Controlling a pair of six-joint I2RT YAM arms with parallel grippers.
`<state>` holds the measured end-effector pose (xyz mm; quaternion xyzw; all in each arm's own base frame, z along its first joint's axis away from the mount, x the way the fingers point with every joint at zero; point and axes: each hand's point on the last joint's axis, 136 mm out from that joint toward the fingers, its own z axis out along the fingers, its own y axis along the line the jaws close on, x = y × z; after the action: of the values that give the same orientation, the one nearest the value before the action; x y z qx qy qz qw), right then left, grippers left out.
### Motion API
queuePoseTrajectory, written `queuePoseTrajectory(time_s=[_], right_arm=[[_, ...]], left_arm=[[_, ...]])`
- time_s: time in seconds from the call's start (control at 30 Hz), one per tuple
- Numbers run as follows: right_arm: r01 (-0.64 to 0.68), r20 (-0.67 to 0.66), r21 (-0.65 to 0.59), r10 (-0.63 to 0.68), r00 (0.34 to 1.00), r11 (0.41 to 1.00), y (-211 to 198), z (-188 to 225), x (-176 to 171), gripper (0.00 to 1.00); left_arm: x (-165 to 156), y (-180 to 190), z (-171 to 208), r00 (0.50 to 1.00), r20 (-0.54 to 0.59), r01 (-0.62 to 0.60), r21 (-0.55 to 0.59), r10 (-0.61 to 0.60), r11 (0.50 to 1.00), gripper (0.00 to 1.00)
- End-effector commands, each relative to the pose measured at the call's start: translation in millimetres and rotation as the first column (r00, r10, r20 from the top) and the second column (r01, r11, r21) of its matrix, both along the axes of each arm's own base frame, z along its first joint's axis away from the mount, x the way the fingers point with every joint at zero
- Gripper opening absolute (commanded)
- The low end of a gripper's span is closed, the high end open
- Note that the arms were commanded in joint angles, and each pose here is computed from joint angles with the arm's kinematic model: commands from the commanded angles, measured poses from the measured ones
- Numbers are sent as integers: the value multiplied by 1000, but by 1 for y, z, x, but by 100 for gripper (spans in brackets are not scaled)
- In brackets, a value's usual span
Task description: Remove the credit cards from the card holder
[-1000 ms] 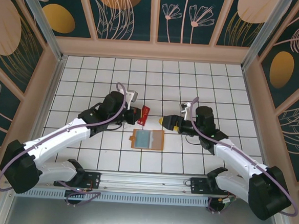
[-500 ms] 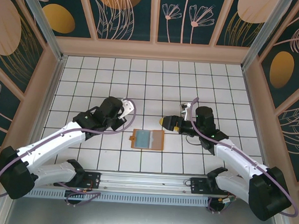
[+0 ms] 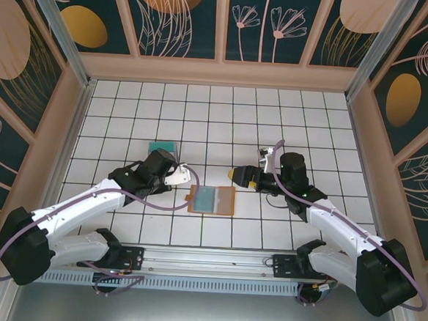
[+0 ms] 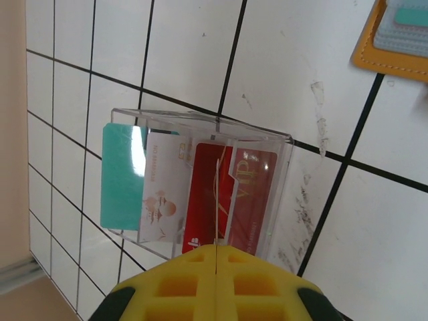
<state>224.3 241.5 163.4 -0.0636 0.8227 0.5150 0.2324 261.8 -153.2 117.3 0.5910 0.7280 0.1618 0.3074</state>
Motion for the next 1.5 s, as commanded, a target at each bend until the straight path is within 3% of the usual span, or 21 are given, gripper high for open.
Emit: queuePoseTrajectory(time_s=[0.0, 0.53, 0.97, 1.33, 1.47], right_arm=[[-11, 41, 4, 11, 999, 1000, 2, 11, 4, 99], [-14, 23, -5, 14, 1000, 1000, 4, 6, 11, 99], [-12, 11, -5, 12, 1000, 1000, 4, 0, 12, 99], [-9, 6, 0, 9, 1000, 1000, 3, -2, 13, 99], [-9, 5, -1, 9, 1000, 1000, 3, -2, 13, 99]], left_arm=[[11, 1, -3, 999, 39, 28, 37, -30, 999, 0], [11, 3, -28, 999, 3, 38, 31, -38, 999, 0], [23, -9, -16, 997, 28, 75, 18, -76, 997, 0], [25, -5, -28, 996, 18, 90, 80, -92, 993, 0], [30, -10, -15, 996, 28, 84, 57, -86, 995, 0]])
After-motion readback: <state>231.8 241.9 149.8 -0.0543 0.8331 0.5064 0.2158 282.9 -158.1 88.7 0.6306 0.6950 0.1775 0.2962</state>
